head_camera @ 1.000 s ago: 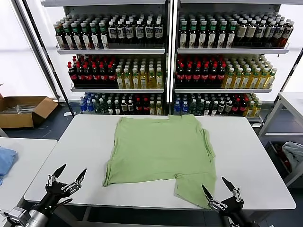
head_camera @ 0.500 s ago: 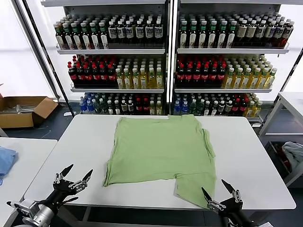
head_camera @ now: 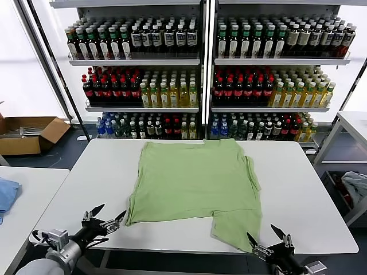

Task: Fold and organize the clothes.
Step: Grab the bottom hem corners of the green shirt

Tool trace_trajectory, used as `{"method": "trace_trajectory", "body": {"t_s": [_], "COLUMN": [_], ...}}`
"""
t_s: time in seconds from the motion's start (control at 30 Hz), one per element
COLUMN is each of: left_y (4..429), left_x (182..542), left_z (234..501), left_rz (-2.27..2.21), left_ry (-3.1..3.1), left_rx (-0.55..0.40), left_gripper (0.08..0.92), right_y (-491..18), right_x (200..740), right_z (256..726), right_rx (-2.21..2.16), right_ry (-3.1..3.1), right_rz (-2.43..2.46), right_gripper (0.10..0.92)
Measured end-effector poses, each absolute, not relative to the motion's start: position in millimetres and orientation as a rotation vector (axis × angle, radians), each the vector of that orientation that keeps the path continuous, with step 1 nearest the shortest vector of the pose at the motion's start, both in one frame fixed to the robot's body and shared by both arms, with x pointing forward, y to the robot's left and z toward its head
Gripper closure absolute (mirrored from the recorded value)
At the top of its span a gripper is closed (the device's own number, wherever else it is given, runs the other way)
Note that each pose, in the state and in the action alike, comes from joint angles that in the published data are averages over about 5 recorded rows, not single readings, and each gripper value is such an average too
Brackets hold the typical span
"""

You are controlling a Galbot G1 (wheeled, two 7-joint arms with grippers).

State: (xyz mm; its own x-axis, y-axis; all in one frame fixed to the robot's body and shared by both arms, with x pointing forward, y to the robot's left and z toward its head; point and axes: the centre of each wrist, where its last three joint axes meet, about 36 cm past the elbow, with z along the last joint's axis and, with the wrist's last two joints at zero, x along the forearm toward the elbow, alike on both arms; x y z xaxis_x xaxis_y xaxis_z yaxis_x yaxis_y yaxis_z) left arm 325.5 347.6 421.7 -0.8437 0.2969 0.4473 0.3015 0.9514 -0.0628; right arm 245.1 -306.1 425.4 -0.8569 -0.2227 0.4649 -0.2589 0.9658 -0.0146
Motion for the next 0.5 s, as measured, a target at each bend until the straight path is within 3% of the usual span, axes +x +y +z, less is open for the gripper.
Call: {"method": "trace_trajectory", "body": {"t_s": [0.2, 0.5], "left_y": [334, 321], "left_x": [331, 333], "left_z": [413, 401], "left_rz": [0.009, 0.036], "left_ry": [-2.581, -2.529], "left_rx": [-0.446, -0.451], "left_gripper": [0.177, 0.177], "right_y": [-300, -290], "right_x": [249, 245], "right_z": [419, 406], "right_rx": [0.352, 0.380], "right_ry": [-2.607, -2.567], "right_rz": [0.121, 0.127], "right_gripper": [0.224, 0.472]}}
